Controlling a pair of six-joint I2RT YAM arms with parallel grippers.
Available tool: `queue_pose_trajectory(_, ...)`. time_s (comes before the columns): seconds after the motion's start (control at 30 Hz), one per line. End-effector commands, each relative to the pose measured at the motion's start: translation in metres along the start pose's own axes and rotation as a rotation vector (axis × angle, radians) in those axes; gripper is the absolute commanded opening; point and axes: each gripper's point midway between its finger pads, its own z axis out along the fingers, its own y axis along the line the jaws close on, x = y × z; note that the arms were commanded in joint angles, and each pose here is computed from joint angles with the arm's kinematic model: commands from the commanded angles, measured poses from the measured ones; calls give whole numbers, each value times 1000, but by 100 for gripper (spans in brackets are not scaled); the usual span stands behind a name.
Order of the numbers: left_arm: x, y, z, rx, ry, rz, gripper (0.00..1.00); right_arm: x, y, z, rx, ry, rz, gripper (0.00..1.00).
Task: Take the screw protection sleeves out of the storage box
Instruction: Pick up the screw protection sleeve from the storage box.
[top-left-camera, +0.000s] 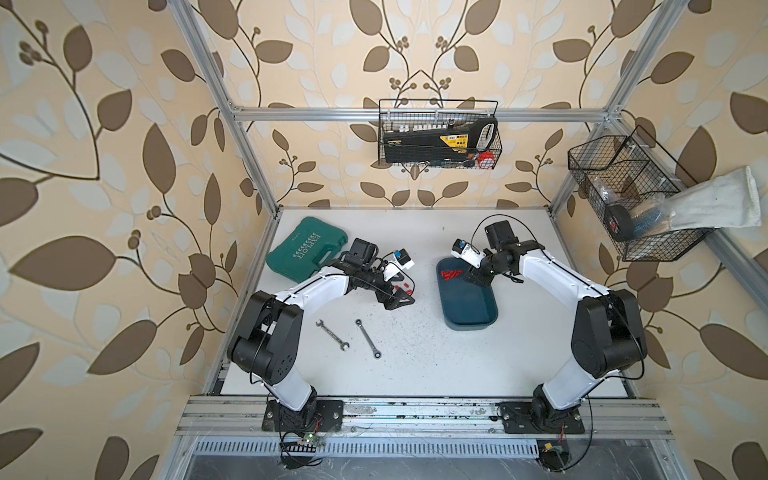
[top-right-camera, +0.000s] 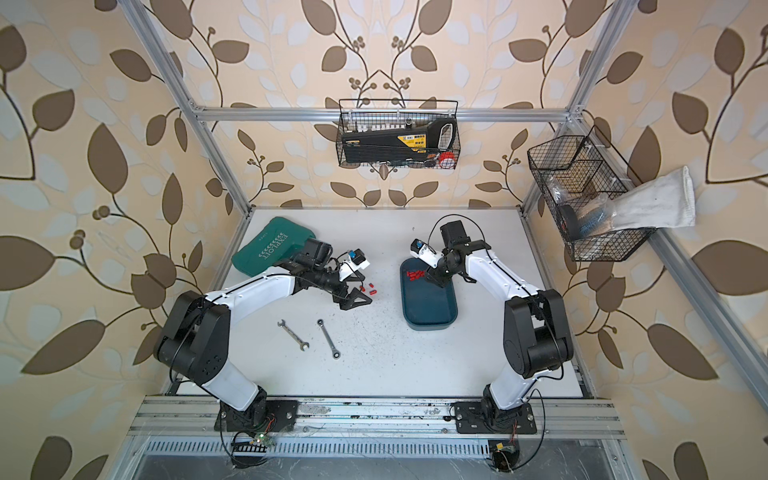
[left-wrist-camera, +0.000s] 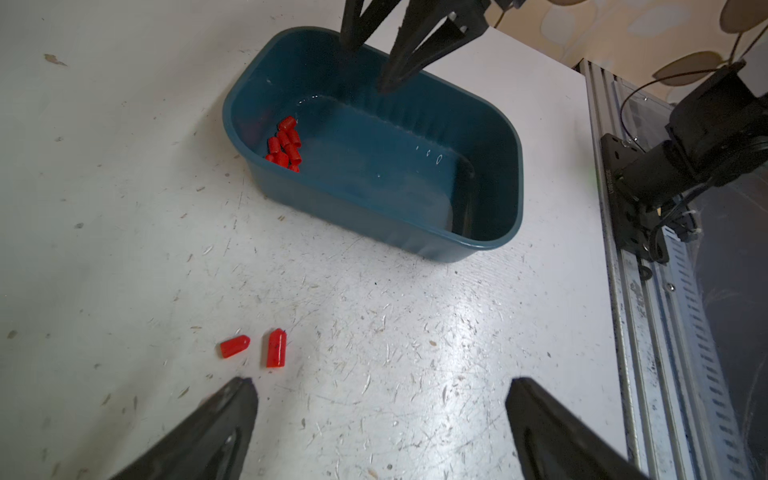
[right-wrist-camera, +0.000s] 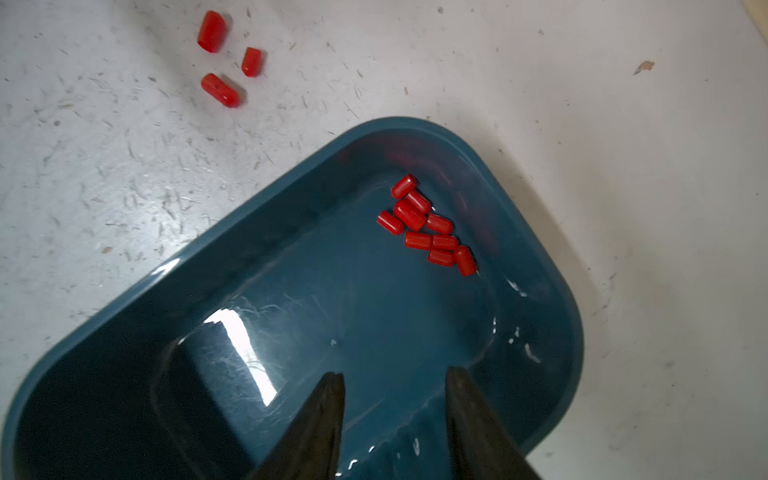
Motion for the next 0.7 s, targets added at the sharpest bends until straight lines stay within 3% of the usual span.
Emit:
queue_pose_trajectory(0.0, -26, 16, 2, -66, -61, -60, 99, 3, -15, 22, 48, 18, -95, 42)
queue_pose_trajectory(0.33, -23, 33, 16, -115, -47, -182, 99, 2, -35, 65, 78, 49, -105, 37)
queue_pose_trajectory(0.67, -24, 26, 13, -90, -48, -146, 99, 9, -41, 87, 88, 76, -155, 31)
